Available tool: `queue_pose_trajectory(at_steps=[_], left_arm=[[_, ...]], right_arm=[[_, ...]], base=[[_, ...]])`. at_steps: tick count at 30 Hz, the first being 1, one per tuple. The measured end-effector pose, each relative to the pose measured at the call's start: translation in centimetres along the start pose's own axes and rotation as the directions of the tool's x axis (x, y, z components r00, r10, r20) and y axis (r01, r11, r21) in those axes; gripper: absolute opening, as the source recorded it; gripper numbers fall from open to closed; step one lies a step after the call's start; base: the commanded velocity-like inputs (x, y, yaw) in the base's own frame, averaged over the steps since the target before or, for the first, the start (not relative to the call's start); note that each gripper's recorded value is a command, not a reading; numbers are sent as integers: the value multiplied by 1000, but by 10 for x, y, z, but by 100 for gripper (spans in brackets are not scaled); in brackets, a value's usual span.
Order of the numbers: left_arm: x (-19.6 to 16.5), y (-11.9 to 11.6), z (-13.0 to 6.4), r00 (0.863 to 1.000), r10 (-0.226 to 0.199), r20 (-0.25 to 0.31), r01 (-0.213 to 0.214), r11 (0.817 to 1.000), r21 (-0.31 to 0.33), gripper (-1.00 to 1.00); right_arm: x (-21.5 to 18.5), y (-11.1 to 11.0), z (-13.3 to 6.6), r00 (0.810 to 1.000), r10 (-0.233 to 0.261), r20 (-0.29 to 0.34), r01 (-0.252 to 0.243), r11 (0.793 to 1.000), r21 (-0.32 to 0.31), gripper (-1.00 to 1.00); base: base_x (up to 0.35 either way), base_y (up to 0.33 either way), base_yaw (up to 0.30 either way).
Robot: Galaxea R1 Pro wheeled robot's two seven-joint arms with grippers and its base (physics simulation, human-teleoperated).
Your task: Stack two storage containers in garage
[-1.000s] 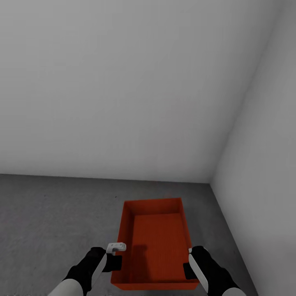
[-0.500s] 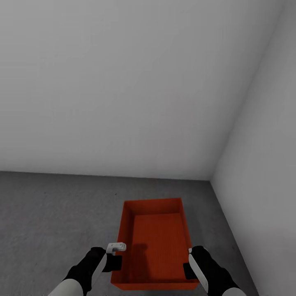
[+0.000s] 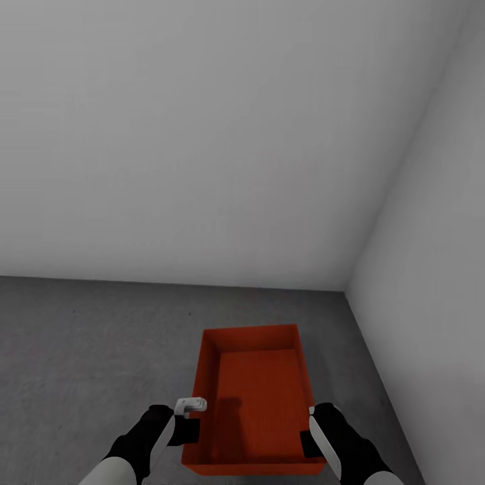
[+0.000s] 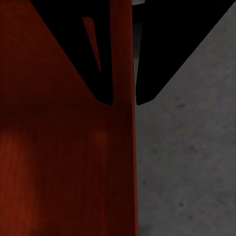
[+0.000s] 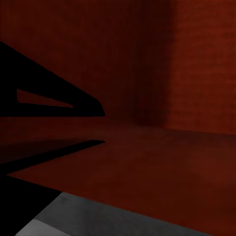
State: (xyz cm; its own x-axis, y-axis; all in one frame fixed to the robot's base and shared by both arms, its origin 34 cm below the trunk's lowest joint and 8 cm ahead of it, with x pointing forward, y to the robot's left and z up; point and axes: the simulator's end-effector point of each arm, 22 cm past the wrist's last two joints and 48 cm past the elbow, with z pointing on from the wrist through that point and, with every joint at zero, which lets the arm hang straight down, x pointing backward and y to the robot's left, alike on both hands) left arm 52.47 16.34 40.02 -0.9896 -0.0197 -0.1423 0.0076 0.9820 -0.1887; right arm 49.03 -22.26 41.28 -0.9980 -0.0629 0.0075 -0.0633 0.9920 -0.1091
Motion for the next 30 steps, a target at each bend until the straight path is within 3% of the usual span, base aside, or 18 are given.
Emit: queue_pose_trajectory(at_steps=[30], left_arm=[[18, 3, 16, 999, -9, -47, 9, 1000, -1, -100]], right_arm=[[15, 3, 17, 999, -5, -48, 5, 1000, -3, -100]], base=[[0, 0, 0]])
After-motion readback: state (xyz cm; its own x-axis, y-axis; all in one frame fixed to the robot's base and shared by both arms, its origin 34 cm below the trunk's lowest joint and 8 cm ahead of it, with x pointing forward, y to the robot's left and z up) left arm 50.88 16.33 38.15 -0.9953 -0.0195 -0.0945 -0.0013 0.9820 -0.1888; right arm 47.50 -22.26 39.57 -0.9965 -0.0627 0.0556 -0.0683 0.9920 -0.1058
